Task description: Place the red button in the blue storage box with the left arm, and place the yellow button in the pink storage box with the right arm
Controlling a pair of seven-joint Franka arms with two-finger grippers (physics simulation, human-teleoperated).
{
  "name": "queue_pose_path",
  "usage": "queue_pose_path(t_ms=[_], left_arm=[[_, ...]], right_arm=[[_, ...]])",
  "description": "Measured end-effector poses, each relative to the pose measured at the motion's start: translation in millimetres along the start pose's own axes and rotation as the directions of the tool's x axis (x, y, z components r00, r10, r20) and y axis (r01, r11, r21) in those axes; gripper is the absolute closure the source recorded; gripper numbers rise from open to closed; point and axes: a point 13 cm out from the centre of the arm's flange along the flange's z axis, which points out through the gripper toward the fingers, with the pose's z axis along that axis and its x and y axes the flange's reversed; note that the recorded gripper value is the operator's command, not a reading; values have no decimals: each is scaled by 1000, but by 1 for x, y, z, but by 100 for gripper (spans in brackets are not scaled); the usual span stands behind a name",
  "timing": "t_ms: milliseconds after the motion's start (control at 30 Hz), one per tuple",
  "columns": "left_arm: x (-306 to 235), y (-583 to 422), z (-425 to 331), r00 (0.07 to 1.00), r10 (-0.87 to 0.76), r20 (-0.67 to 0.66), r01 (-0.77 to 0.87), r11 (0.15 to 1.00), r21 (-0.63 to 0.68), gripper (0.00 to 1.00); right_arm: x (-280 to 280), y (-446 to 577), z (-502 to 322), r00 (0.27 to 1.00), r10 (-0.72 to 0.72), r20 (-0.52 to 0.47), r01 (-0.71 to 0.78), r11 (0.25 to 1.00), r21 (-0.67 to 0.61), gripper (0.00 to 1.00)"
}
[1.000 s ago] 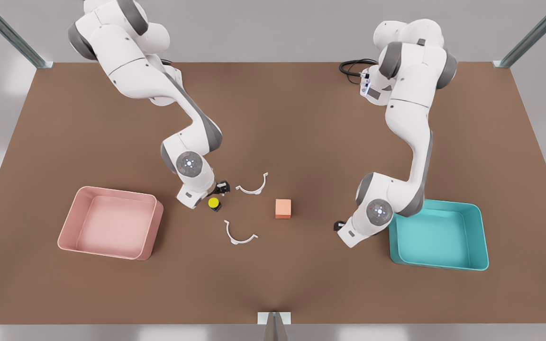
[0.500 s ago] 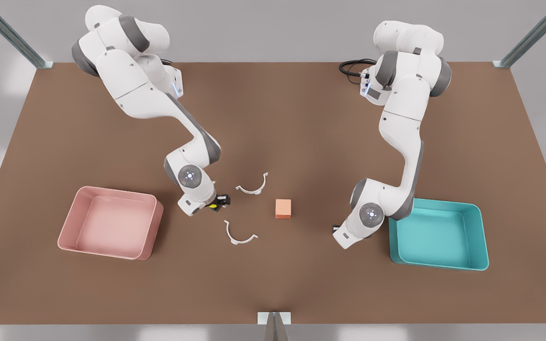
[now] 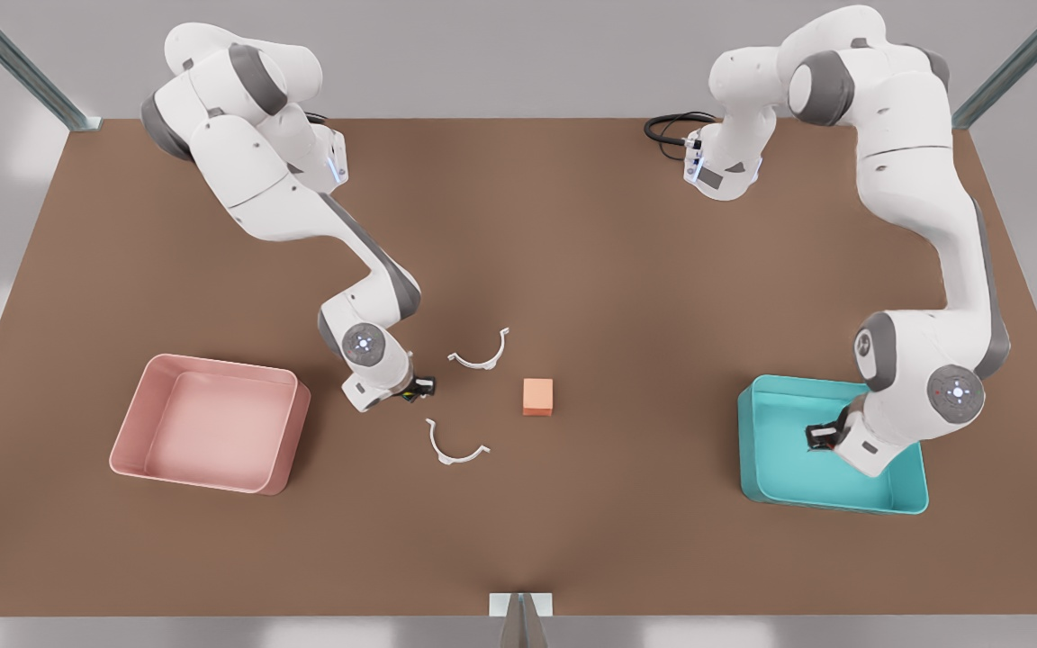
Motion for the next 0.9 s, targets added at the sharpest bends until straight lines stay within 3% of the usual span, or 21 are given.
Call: queue_pose_path(t_ms=[233,267,300,333,400,567,733,900], left_arm=[[18,31,121,979,147,-138,-145,989,25,47],[18,30,132,976,169,-137,-166,986,29,42],[16,29,138,973,190,-133,-187,982,31,10],[14,29,141,970,210,-125,-207,978,33,0],[9,27,137,964,247,-103,-245,969,33,0],[0,8,-47,953,296,60,-297,955,-1,0],[43,-66,-247,906,348,242,-348,937,-46,0],[76,-73,-276,924,319,212,-319,947,-33,0]], right_arm=[[-2,1,-1,1000,21,7,-21,1000,-9,54],[-2,2,-2,1000,23,8,-23,1000,-10,54],[-4,2,-5,1000,24,12,-24,1000,-12,54],[-4,2,-8,1000,25,16,-25,1000,-13,55],[-11,-1,-23,999,34,34,-33,999,-19,55],[-60,-60,-115,986,112,121,-109,993,-35,54],[-112,-157,-169,970,196,146,-191,980,-48,54],[-129,-291,-150,963,253,97,-252,968,-24,54]])
